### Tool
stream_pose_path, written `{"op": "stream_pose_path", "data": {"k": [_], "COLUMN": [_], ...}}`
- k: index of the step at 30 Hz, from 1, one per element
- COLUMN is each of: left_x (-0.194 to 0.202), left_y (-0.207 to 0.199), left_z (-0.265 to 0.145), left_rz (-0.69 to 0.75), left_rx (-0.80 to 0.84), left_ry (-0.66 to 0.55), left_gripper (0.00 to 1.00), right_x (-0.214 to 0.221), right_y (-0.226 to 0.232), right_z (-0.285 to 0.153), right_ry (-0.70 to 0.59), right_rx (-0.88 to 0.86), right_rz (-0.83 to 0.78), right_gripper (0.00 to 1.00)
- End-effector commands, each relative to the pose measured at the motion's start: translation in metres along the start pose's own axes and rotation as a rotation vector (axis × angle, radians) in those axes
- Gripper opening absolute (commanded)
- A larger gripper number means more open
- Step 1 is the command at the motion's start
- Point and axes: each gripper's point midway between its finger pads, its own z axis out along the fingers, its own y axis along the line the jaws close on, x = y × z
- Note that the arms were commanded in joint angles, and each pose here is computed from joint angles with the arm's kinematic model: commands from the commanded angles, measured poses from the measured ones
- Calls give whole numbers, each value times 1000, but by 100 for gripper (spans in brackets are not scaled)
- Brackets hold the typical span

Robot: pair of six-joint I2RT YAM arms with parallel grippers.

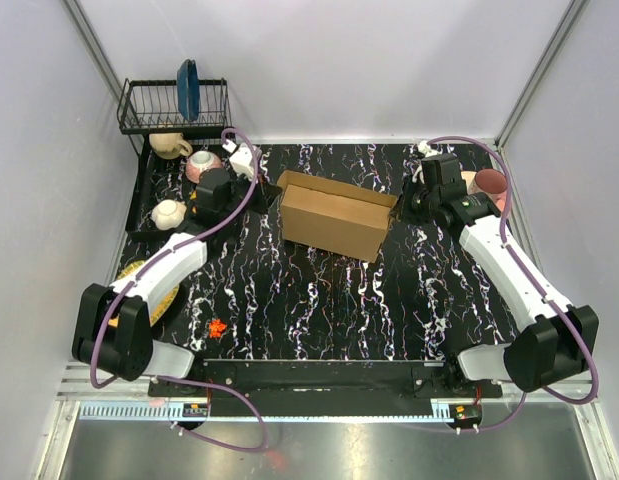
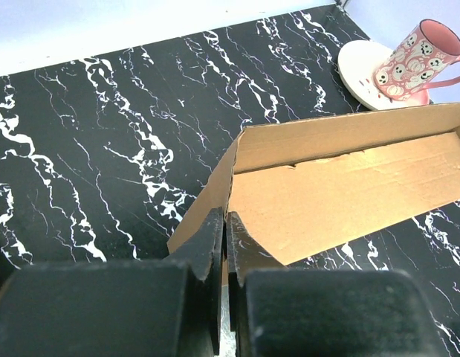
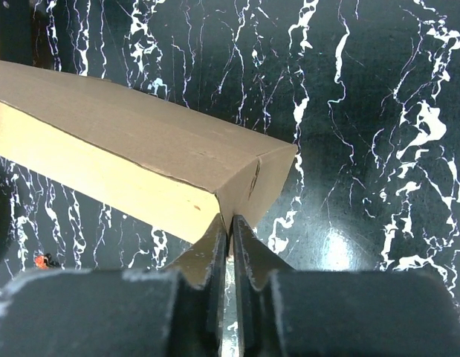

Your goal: Fold the paper box

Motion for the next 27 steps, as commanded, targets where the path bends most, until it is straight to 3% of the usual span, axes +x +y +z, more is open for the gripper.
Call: {"op": "stream_pose_path", "data": {"k": [1, 8, 17, 27], "left_x": [-19, -8, -3, -2], "left_y": [-14, -20, -20, -21], "left_z": [-8, -9, -12, -12], "left_rz": [21, 19, 29, -11], "left_rx": [12, 14, -1, 1], "left_ry": [-80, -61, -47, -36], "left_gripper": [0, 0, 0, 0], "right_x": [-19, -18, -19, 12], "right_y": [14, 22, 23, -6], "right_z": [-8, -11, -11, 8], "right_ry": [-49, -27, -14, 30], "right_rx": [-28, -51, -49, 38], "right_rz": [41, 93, 93, 51], "right_gripper": [8, 0, 0, 0]}}
